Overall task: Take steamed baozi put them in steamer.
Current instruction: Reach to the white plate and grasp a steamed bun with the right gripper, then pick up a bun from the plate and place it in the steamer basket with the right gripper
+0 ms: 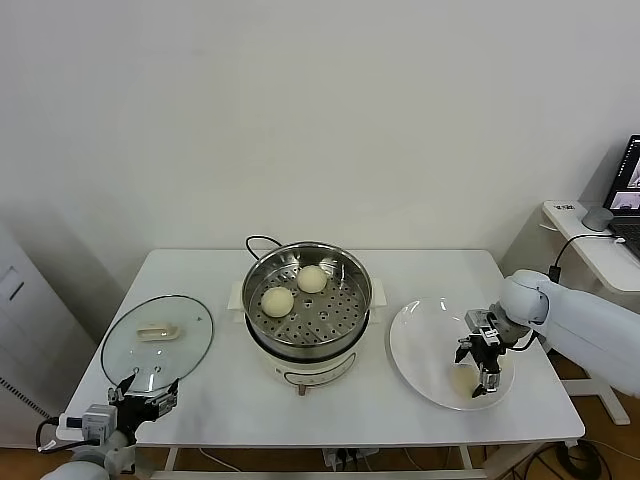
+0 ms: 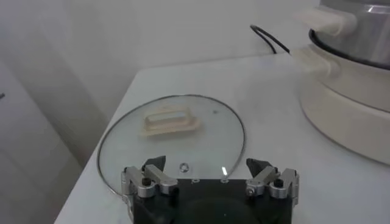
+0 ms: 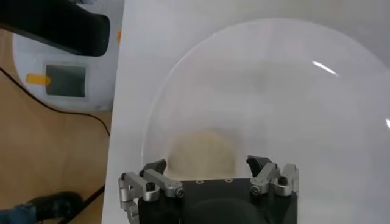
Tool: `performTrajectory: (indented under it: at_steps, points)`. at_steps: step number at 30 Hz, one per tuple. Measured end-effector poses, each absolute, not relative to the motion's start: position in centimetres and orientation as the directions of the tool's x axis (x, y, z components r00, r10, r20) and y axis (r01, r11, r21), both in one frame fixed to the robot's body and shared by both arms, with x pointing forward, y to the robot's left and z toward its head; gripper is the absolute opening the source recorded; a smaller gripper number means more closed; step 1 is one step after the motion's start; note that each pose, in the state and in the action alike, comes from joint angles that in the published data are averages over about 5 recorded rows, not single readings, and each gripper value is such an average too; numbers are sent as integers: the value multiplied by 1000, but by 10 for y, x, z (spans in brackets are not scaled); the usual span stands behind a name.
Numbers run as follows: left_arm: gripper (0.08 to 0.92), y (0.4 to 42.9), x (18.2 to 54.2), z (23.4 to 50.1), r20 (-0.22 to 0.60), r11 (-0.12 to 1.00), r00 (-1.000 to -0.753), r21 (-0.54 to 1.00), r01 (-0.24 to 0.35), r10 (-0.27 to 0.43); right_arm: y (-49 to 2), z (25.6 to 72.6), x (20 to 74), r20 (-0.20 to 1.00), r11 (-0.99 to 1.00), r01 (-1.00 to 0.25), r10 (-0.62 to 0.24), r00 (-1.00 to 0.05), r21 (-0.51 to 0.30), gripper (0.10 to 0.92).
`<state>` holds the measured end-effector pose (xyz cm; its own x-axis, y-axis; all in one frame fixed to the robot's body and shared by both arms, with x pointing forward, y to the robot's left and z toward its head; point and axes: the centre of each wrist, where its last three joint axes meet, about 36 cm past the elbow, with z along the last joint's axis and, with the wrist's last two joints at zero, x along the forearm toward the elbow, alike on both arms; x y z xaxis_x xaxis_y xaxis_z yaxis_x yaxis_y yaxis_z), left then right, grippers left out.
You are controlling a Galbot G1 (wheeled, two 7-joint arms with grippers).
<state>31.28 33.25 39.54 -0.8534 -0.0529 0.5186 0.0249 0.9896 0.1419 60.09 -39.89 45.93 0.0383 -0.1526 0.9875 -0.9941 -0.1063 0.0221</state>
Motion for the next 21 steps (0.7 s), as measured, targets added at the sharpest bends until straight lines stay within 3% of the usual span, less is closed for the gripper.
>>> performTrajectory:
  at_steps: [7,15,21]
  points:
    - [823,331,313,397,513,990,-857,142,27,-50,-400,459,600,987,-97,-995,-154,36,21,497]
    - [823,331,312,397,516,989,-855,143,29,-49,-402,483,605,987,-102,-995,-159,25,9,484]
    - [823,331,313,398,515,988,-856,148,32,-50,-392,538,631,983,-139,-988,-180,-42,-67,485]
